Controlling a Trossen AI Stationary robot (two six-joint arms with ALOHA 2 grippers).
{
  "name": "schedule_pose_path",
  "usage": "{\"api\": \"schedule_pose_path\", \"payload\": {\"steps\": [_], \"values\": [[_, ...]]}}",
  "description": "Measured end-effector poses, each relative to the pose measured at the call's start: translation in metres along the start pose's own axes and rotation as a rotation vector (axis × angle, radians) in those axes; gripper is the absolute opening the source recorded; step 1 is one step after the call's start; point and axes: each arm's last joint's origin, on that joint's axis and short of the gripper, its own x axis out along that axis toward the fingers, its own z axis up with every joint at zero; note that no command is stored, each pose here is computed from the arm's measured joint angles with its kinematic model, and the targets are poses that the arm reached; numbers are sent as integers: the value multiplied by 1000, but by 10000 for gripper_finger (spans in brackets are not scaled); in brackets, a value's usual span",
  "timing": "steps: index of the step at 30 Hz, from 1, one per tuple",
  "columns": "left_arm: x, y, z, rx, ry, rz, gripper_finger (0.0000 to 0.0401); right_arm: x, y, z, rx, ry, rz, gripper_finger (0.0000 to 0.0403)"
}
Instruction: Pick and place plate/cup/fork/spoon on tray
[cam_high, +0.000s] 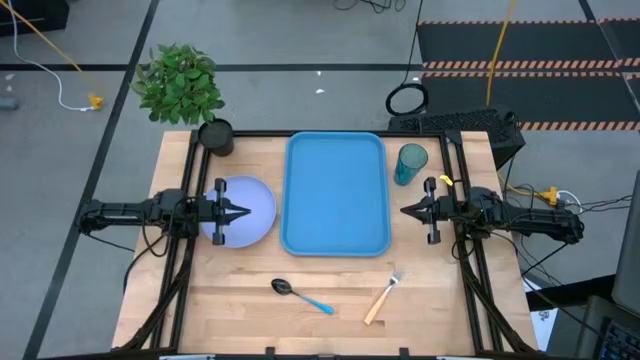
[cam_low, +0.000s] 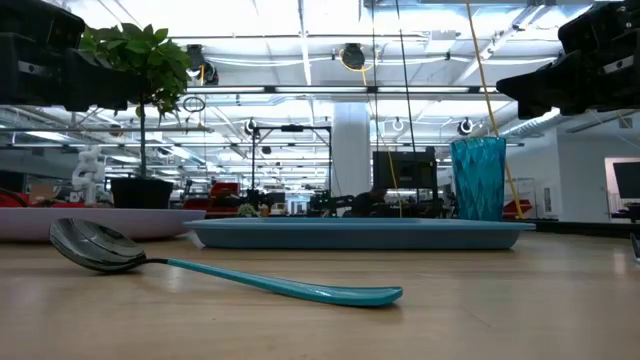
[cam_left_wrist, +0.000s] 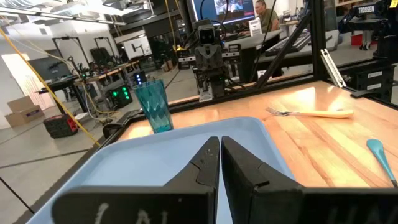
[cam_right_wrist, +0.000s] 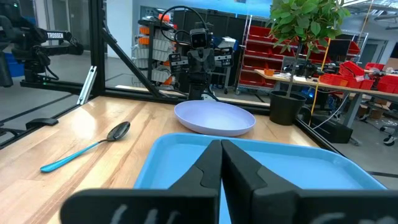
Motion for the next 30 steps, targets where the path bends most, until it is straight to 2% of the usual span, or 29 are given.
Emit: {"api": "schedule_pose_path", "payload": {"steps": [10,13,16,20,24,30], "values": [[0,0,0,0,0,0,21,0,0,0,0,0,0,0],[0,0,0,0,0,0,21,0,-1,4,-12,-39,-7,0],[0,0,0,0,0,-1,21,-1,-3,12,-38,-119,-68,0],[0,0,0,0,0,0,21,-1,-5,13,-93,-104,-127,0],[0,0,0,0,0,0,21,-6,-8,42,-137,-177,-154,0],[0,0,0,8,-5,1,21,-11,-16,91,-134,-152,-241,0]]}}
